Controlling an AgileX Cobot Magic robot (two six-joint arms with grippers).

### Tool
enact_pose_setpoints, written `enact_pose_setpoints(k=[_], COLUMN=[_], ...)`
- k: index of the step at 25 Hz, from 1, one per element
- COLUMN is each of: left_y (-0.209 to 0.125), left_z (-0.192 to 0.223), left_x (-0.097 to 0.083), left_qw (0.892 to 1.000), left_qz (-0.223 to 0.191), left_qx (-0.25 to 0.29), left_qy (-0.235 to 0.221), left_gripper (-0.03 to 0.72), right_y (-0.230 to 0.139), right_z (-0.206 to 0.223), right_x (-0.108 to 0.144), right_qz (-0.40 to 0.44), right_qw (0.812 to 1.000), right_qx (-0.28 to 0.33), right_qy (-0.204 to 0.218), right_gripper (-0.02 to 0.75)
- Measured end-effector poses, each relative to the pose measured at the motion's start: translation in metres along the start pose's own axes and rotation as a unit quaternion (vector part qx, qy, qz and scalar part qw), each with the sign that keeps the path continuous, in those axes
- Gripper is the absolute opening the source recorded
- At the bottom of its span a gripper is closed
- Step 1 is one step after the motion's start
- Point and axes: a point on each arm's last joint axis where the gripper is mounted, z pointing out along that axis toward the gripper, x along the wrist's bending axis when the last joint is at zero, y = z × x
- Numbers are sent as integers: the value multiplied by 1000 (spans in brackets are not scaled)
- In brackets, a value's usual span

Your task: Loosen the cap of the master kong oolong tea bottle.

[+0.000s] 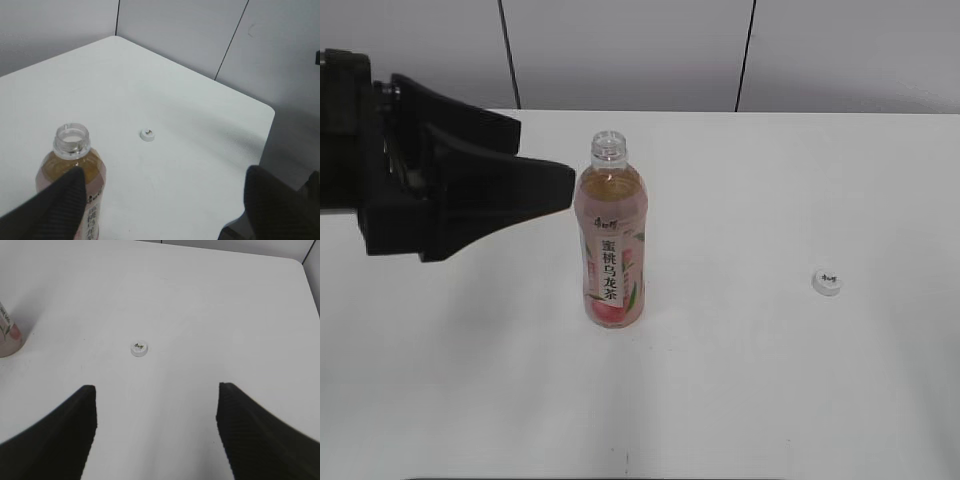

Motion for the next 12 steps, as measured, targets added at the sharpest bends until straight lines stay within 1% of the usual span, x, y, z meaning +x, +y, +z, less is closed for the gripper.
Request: enact_pose_setpoints(k=[7, 10, 12], left_y=[-3, -1, 1], left_z=[-7, -13, -16], left_x=[-5, -7, -9], left_qw=[1000, 999, 1000], left_qz=[0, -10, -13], left_qx=[29, 26, 21], left_qy=[2, 14, 15], left_gripper=[584, 584, 584], right_y=[0, 0, 0], right_z=[0, 0, 0], right_x=[0, 0, 0], right_qz=[0, 0, 0], right_qw=[1000, 1000, 1000], right_qx=[0, 0, 0], right_qy=[0, 0, 0], right_gripper=[565, 565, 565])
